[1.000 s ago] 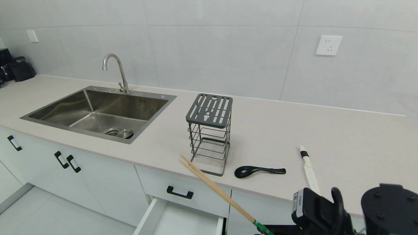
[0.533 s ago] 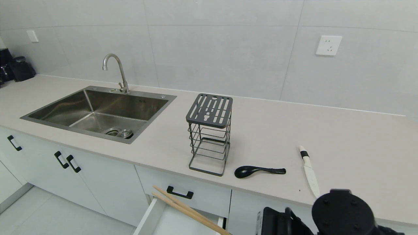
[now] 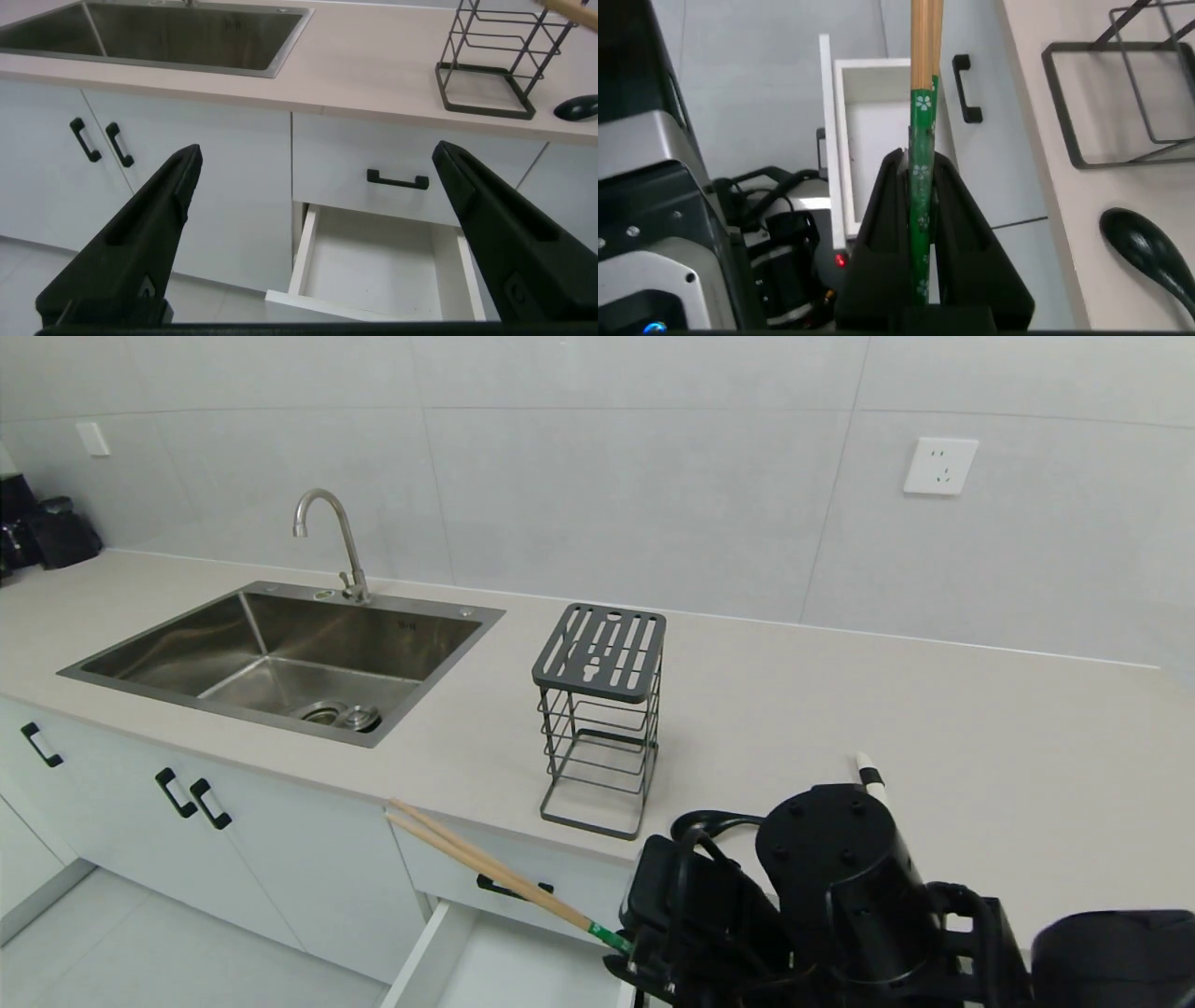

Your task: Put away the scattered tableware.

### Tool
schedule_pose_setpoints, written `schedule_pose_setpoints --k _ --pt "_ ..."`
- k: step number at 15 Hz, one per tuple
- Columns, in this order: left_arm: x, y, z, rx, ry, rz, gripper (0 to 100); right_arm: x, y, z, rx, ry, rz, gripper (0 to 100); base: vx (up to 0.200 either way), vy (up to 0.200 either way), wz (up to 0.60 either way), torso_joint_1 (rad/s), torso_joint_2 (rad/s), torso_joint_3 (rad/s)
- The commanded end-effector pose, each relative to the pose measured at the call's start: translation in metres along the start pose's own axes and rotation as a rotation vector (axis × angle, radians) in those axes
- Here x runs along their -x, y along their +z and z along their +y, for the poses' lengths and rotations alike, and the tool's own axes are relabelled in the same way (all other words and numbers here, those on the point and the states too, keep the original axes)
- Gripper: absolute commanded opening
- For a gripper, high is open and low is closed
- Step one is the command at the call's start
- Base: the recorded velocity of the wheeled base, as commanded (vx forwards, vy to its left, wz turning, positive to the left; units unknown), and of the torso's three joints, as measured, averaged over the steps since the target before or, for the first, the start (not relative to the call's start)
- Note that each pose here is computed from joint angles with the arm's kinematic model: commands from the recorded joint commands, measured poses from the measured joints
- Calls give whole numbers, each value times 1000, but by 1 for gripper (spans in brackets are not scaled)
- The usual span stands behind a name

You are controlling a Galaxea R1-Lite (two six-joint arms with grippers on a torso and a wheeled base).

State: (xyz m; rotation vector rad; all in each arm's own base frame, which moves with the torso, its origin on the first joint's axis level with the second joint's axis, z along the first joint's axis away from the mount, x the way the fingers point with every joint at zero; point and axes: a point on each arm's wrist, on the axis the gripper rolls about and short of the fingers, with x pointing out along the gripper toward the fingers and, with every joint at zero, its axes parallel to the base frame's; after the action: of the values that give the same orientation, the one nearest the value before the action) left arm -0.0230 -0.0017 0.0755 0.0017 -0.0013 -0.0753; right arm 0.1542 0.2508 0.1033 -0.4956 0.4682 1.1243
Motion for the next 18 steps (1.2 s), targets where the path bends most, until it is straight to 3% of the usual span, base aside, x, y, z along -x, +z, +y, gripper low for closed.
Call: schedule_pose_setpoints --k 1,4,10,18 --pt "0 0 0 0 0 1 100 -14 -7 0 17 8 42 0 0 0 0 0 0 0" --pt "0 0 0 0 0 1 100 -22 2 -3 78 2 -1 0 0 0 0 0 0 0" --pt "0 0 0 0 0 1 100 -37 12 -3 71 8 -63 0 0 0 0 -83 157 78" --pt "0 0 0 0 0 1 100 -67 12 6 96 61 -49 0 0 0 0 -82 170 84"
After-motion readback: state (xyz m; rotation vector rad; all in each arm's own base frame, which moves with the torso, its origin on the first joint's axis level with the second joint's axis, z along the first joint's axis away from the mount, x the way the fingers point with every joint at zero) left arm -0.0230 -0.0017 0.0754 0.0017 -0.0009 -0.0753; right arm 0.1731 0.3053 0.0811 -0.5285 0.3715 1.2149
